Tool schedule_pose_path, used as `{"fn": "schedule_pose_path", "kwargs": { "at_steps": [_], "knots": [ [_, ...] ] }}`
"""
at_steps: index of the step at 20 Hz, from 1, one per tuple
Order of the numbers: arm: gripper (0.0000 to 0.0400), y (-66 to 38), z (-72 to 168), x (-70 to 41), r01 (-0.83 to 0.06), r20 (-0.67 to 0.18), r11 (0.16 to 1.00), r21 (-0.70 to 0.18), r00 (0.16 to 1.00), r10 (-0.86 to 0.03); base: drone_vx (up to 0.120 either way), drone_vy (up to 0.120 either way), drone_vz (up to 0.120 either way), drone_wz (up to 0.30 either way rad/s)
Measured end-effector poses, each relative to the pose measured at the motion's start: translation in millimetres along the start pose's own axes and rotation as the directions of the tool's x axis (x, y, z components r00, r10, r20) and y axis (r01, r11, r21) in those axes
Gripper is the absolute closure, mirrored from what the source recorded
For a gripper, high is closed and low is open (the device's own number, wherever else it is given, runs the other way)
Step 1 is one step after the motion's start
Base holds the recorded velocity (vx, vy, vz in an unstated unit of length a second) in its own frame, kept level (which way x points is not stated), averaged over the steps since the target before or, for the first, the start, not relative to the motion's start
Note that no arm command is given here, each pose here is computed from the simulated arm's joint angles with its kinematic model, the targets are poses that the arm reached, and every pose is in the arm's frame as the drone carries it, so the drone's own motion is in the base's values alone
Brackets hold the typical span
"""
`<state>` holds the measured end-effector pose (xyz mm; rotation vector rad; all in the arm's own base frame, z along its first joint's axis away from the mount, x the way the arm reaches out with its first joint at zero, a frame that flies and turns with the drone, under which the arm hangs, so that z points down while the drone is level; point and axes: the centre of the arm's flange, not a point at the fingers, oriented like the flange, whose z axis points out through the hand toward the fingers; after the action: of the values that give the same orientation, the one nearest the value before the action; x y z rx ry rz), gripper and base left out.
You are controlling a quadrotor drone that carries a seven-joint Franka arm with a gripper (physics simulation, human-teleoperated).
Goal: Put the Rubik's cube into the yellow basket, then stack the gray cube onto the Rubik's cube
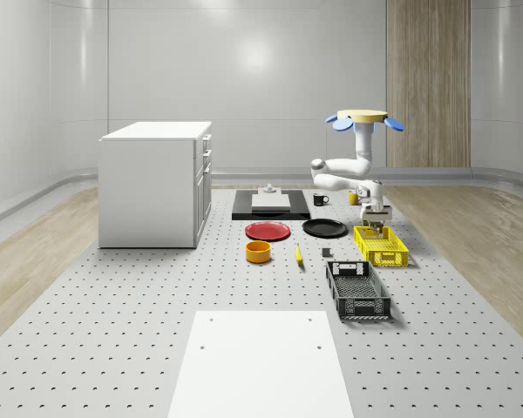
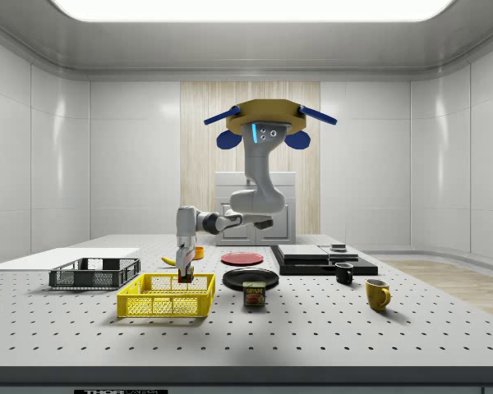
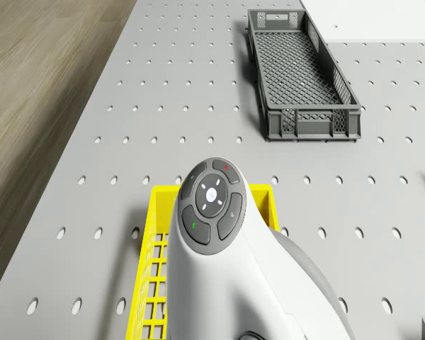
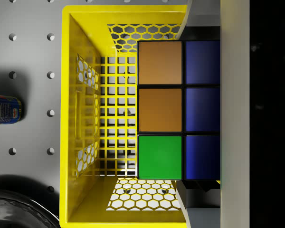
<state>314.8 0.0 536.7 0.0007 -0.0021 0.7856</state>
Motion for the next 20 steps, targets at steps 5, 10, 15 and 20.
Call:
{"fn": "schedule_pose_path", "kwargs": {
  "at_steps": [5,10,15,20],
  "knots": [
    [0.0075,0.0,11.3,0.0,0.000,0.000,1.000,0.000,1.000,0.000,0.016,0.000,0.000,0.000],
    [0.0075,0.1,31.7,0.1,0.000,0.000,1.000,0.000,1.000,0.000,0.000,0.000,0.000,0.000],
    [0.0075,0.1,50.8,0.1,0.000,0.000,1.000,0.000,1.000,0.000,0.000,0.000,0.000,0.000],
    [0.0075,0.1,68.5,0.2,0.000,0.000,1.000,0.000,1.000,0.000,0.000,0.000,0.000,0.000]
  ]
}}
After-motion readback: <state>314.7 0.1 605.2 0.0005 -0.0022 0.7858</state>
